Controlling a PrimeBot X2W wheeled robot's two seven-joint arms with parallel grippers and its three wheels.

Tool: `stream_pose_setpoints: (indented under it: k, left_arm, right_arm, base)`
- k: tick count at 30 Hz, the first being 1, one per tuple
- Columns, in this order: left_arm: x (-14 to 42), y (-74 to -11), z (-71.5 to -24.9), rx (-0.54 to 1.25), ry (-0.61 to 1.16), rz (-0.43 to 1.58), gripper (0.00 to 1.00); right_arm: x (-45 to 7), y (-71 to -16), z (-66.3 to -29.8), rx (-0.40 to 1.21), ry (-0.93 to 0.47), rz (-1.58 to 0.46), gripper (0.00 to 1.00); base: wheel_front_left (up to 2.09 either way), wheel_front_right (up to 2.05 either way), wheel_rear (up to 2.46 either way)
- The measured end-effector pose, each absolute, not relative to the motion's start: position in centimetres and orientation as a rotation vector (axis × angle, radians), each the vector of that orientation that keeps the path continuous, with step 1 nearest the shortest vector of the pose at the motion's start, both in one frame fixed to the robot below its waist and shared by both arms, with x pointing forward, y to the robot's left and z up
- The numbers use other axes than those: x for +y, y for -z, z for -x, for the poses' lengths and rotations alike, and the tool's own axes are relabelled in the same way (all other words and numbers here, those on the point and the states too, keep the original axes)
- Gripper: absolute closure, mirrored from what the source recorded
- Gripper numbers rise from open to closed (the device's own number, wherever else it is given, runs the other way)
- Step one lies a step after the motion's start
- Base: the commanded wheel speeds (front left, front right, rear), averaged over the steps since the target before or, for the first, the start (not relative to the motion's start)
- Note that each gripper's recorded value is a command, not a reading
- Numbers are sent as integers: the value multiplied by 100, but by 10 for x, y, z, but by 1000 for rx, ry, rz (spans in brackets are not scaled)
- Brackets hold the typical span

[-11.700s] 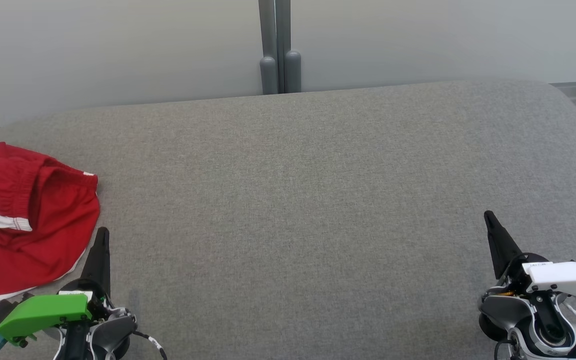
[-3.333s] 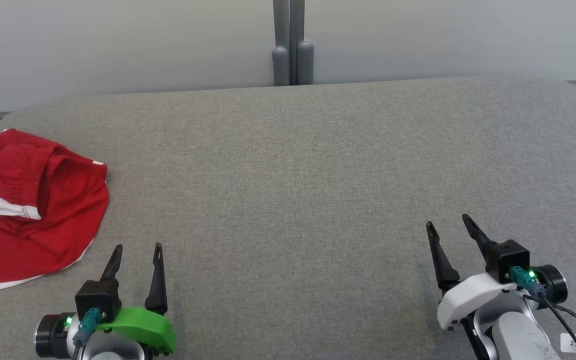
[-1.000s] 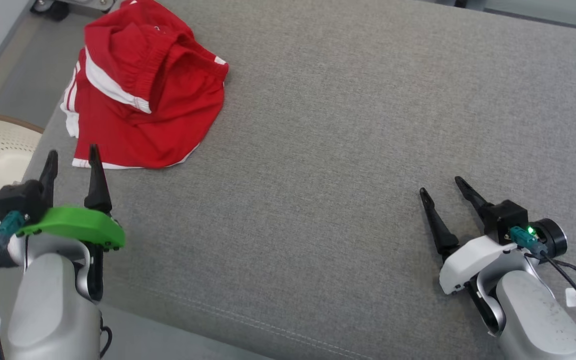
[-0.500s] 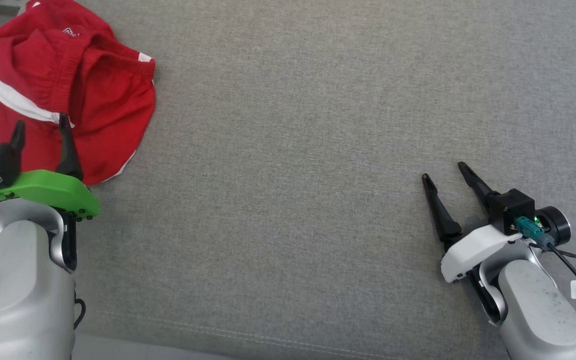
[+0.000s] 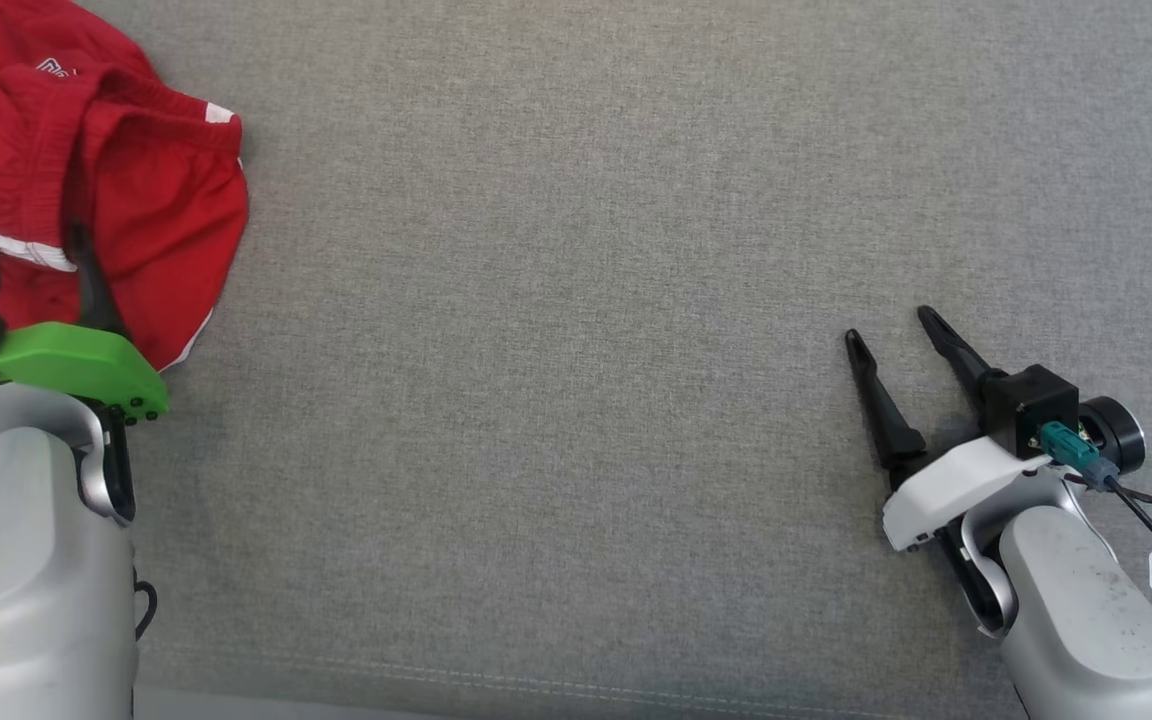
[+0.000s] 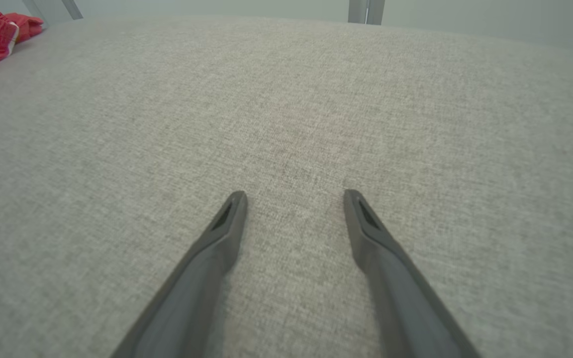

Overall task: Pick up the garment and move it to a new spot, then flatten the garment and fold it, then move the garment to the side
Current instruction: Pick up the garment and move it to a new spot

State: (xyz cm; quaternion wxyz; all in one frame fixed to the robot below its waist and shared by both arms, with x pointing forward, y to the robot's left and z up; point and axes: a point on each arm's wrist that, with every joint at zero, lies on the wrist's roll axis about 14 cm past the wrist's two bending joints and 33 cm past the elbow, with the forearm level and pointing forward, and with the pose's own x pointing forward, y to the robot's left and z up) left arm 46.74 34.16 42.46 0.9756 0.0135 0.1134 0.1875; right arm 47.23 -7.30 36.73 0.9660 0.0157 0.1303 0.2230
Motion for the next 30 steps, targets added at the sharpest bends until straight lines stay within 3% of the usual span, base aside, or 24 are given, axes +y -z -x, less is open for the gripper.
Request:
stream_pose_setpoints:
  k: [21, 22, 23, 30]
  left_arm:
    - [345, -393, -502, 298, -387, -30, 0]
    - [344, -392, -504, 301, -385, -30, 58]
    - [343, -391, -505, 301, -382, -28, 100]
    - [334, -413, -516, 229, -361, -23, 100]
  right_arm:
    - [-99, -358, -480, 272, -363, -70, 0]
    - [-101, -358, -481, 272, -359, -70, 0]
    - [-102, -358, -481, 272, -356, -70, 0]
    - [-103, -360, -481, 272, -344, -75, 0]
  base:
    - [0, 0, 0]
    - [0, 0, 0]
    - [0, 0, 0]
    - [0, 0, 0]
